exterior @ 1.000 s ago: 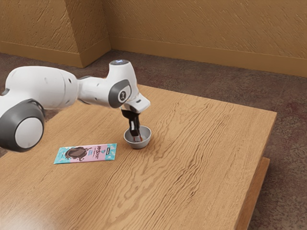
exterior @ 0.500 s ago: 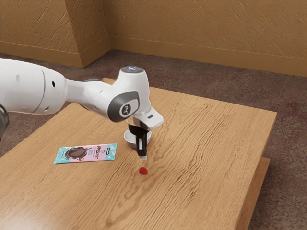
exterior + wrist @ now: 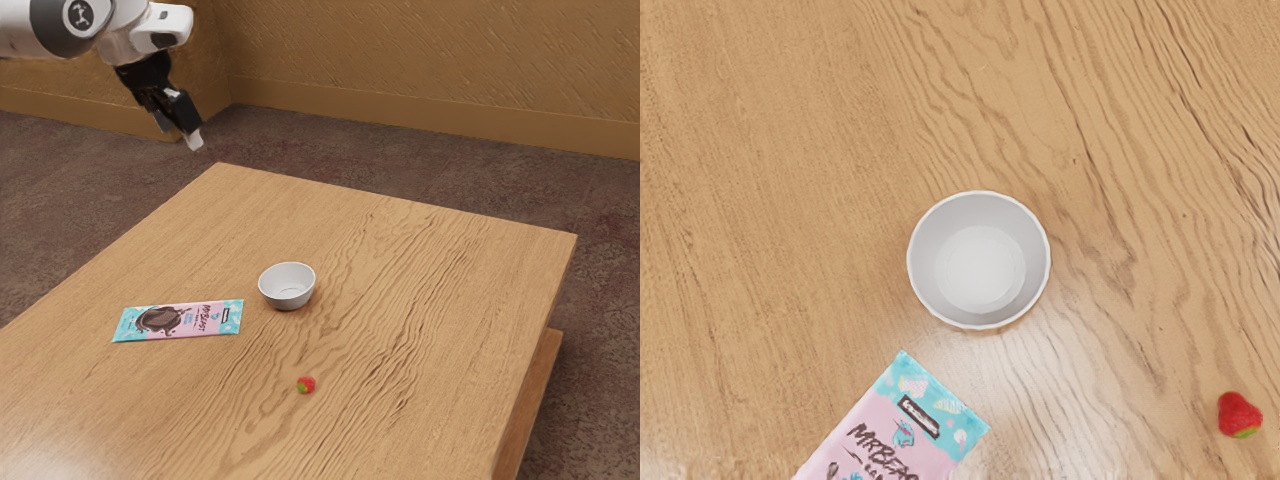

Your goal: Take strawberry from the bowl

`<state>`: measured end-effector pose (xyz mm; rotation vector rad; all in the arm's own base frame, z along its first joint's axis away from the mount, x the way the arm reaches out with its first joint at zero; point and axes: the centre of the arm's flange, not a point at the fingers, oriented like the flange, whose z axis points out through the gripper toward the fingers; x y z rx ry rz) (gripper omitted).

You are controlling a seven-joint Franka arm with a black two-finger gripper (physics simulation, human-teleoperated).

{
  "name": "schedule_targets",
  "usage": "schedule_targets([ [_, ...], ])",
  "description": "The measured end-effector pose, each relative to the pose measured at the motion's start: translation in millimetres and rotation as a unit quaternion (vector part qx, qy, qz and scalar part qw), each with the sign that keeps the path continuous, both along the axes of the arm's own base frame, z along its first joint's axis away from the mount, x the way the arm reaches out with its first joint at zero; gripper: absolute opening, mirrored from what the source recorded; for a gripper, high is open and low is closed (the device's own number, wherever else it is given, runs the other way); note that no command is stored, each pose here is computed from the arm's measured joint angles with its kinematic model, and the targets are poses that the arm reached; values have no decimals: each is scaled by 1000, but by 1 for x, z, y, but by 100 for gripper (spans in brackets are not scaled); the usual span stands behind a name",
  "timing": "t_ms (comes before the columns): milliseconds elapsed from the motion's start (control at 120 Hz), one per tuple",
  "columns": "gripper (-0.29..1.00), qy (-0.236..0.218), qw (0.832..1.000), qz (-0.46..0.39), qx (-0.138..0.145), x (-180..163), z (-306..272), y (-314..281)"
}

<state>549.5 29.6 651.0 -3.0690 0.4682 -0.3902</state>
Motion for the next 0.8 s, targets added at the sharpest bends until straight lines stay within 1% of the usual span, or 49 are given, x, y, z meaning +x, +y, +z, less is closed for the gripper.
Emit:
schedule_targets([
  [150, 67, 46, 996, 79, 0, -18, 0, 2],
  [308, 69, 72, 988, 137, 3, -25, -5, 14],
  [533, 70, 94, 982, 164, 7, -25, -15, 13],
  [692, 70, 99, 980, 173, -8, -27, -15, 7],
  [800, 70, 94, 982, 165, -9, -32, -7, 5],
])
